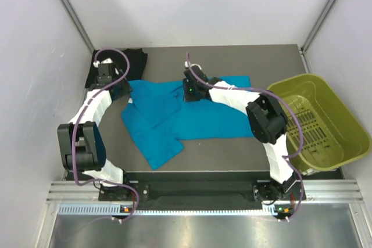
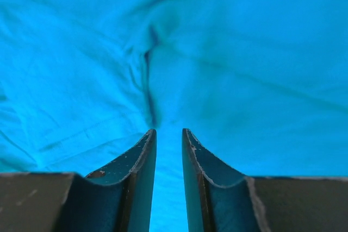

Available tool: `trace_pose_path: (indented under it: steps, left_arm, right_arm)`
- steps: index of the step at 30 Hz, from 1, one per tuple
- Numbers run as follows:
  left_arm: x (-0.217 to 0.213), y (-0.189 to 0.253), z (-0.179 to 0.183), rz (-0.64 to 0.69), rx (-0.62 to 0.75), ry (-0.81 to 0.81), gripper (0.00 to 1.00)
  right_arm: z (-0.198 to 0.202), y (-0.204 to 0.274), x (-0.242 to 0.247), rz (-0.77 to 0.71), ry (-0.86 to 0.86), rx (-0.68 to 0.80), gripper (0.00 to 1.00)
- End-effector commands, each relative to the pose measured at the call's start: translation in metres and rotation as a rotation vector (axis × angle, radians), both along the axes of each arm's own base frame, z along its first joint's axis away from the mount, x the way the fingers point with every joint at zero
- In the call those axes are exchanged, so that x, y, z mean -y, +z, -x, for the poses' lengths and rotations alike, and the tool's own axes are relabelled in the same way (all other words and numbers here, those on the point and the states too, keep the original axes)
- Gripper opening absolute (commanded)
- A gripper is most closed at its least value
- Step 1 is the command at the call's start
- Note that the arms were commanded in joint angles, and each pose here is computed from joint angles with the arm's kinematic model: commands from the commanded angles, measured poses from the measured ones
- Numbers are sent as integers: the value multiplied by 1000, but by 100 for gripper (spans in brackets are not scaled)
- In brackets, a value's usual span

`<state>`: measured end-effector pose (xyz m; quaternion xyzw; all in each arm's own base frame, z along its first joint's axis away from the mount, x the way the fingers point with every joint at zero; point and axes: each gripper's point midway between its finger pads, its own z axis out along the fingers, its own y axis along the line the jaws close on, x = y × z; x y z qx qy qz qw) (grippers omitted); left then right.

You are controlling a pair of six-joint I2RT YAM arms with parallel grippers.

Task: Fold and stack the t-shirts
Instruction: Fold the tshirt

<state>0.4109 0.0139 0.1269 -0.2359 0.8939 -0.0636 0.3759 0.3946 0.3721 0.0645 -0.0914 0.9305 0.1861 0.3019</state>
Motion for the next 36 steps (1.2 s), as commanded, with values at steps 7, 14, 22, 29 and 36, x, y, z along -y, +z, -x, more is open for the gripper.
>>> trace_pose_path:
  steps: [7, 14, 22, 29, 36]
  left_arm:
    - [-23, 26, -85, -219, 113, -143, 53]
    - [-21, 0, -107, -212, 79, -189, 53]
    - [-29, -34, -108, -244, 11, -183, 31]
    - [-53, -25, -115, -343, -1, -98, 0]
    - [-60, -22, -123, -369, -18, -87, 0]
  right_arm:
    - [-59, 51, 31, -54, -26, 130, 24]
    - [-85, 31, 59, -11, -60, 123, 24]
    - [-102, -7, 107, 77, -124, 76, 22]
    - [-93, -27, 160, 267, -183, 60, 20]
    - [-91, -39, 218, 377, -287, 44, 20]
